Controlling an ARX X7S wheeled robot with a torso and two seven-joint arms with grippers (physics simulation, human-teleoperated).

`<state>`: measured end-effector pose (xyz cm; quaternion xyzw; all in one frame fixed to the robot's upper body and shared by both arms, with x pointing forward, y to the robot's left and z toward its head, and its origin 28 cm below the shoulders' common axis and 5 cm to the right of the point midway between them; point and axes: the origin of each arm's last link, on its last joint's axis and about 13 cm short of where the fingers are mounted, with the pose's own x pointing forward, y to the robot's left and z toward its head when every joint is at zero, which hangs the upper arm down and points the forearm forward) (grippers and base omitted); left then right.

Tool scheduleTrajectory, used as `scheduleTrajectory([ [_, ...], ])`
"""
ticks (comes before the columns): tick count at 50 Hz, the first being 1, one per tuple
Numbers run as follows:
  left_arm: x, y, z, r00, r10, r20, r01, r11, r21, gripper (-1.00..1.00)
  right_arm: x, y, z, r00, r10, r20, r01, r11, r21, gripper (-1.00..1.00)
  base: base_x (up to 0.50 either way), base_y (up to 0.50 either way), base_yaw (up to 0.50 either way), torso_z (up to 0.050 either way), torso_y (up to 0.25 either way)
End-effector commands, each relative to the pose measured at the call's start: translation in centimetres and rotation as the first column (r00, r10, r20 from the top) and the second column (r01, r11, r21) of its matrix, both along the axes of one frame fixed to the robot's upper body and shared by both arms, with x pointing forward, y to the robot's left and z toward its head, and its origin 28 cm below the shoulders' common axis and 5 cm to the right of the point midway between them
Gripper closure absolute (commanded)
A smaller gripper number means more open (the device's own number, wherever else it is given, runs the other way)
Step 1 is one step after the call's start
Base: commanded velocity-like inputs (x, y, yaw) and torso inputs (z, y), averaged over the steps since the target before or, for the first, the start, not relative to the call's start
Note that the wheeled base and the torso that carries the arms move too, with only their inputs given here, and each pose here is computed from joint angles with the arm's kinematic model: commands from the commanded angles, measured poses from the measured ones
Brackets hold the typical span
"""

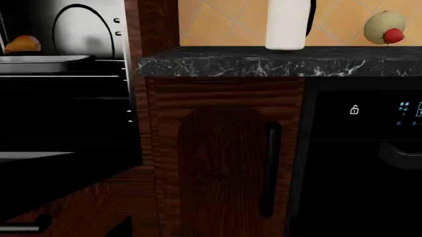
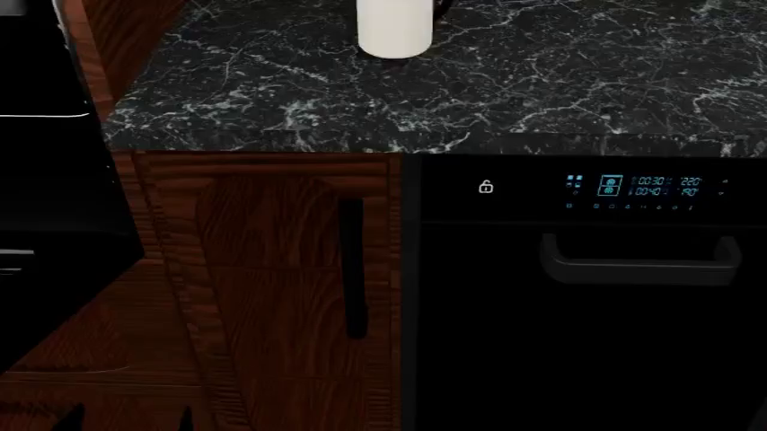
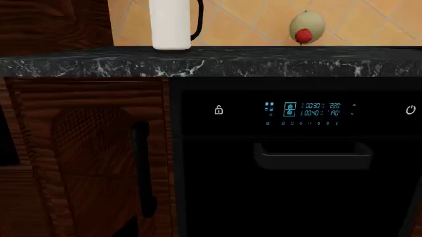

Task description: Close the oven door

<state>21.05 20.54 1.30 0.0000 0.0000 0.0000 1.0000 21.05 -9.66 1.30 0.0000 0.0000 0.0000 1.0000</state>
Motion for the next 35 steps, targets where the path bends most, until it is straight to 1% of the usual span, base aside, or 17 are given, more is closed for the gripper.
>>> scheduleTrajectory([
  [1, 0.07, -0.01, -0.04, 1.000, 0.000, 0.000, 0.000, 1.000, 0.000, -1.00, 0.08, 0.03, -0.04, 1.000, 0.000, 0.000, 0.000, 1.000, 0.000, -1.00, 0.00, 0.00, 0.00, 0.000, 0.000],
  [11, 0.01, -0.01, -0.08, 1.000, -0.002, -0.004, 0.002, 1.000, -0.001, -1.00, 0.09, 0.03, -0.21, 1.000, -0.010, -0.015, 0.009, 1.000, -0.021, -1.00, 0.00, 0.00, 0.00, 0.000, 0.000],
  [13, 0.01, 0.00, -0.01, 1.000, -0.001, -0.005, 0.001, 1.000, -0.001, -1.00, 0.03, -0.01, -0.05, 1.000, -0.008, -0.003, 0.008, 1.000, -0.001, -1.00, 0.00, 0.00, 0.00, 0.000, 0.000],
  [21, 0.01, 0.00, 0.13, 1.000, -0.002, 0.001, 0.002, 1.000, -0.001, -1.00, 0.05, 0.03, -0.07, 1.000, -0.003, -0.006, 0.003, 1.000, -0.004, -1.00, 0.00, 0.00, 0.00, 0.000, 0.000],
  [23, 0.01, -0.01, 0.19, 1.000, -0.002, 0.002, 0.002, 1.000, 0.000, -1.00, 0.04, 0.07, -0.08, 1.000, 0.015, -0.003, -0.015, 1.000, -0.002, -1.00, 0.00, 0.00, 0.00, 0.000, 0.000],
  [26, 0.00, -0.01, 0.16, 1.000, -0.003, 0.003, 0.003, 1.000, 0.000, -1.00, 0.17, -0.01, -0.21, 1.000, -0.007, -0.021, 0.006, 1.000, -0.007, -1.00, 0.00, 0.00, 0.00, 0.000, 0.000],
  [35, -0.04, 0.01, 0.08, 1.000, -0.006, 0.006, 0.006, 1.000, -0.003, -1.00, 0.09, 0.04, -0.22, 1.000, 0.004, -0.017, -0.004, 1.000, -0.007, -1.00, 0.00, 0.00, 0.00, 0.000, 0.000],
])
